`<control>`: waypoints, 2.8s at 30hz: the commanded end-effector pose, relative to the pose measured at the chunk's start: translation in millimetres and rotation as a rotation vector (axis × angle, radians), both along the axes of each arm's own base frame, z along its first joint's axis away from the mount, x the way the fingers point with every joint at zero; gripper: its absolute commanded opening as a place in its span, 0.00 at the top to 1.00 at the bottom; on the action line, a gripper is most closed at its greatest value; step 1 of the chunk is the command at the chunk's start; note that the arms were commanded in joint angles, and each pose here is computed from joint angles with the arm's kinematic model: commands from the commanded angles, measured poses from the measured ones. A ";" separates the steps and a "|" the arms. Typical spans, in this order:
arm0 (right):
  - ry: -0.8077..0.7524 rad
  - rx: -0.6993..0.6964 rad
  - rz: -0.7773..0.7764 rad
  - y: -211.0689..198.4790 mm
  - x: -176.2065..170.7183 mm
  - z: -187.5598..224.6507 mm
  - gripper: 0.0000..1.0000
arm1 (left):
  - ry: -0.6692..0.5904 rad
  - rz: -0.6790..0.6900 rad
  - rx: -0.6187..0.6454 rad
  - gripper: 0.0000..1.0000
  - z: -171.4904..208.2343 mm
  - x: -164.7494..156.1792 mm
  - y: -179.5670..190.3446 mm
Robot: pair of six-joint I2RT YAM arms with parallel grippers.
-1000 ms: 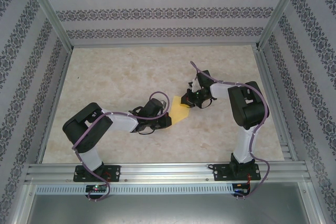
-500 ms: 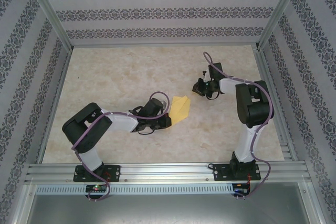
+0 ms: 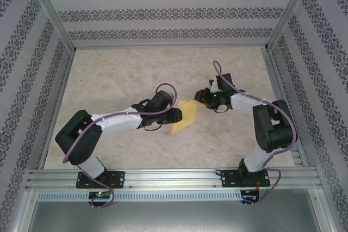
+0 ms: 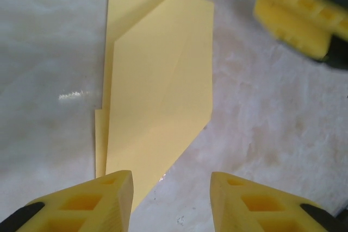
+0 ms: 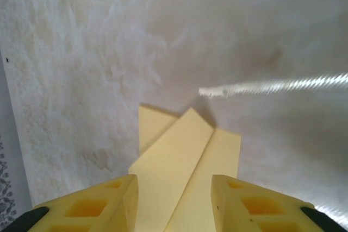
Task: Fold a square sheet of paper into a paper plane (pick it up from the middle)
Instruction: Fourth fold the wing at the center of the table, then turn over the paper at the center of the table.
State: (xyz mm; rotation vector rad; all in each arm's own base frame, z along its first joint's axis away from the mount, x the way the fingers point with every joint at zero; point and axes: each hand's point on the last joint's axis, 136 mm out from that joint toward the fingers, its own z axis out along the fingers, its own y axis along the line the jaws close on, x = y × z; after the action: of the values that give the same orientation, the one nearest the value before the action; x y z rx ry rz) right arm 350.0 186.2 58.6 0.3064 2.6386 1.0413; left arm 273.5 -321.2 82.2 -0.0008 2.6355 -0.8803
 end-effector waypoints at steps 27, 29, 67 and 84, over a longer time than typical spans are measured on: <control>0.110 -0.062 0.000 36.6 -13.5 -35.1 0.62 | 0.102 0.087 0.061 0.62 -55.9 13.9 17.7; 0.113 -0.073 -0.017 33.3 -13.9 -35.0 0.61 | 0.104 0.086 0.058 0.62 -56.2 13.9 16.7; 0.108 0.125 0.139 83.2 -34.6 -32.0 0.73 | 0.118 0.100 0.034 0.67 -57.1 12.9 23.2; -0.211 0.404 0.272 102.7 -13.1 88.2 0.98 | 0.011 0.135 -0.344 0.23 33.1 14.5 56.5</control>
State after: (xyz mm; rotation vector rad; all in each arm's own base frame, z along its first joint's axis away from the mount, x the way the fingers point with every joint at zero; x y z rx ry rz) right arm 331.1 279.2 94.2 0.0598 2.4921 1.4437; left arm 283.1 -252.6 75.0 -0.3263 2.5656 -1.0813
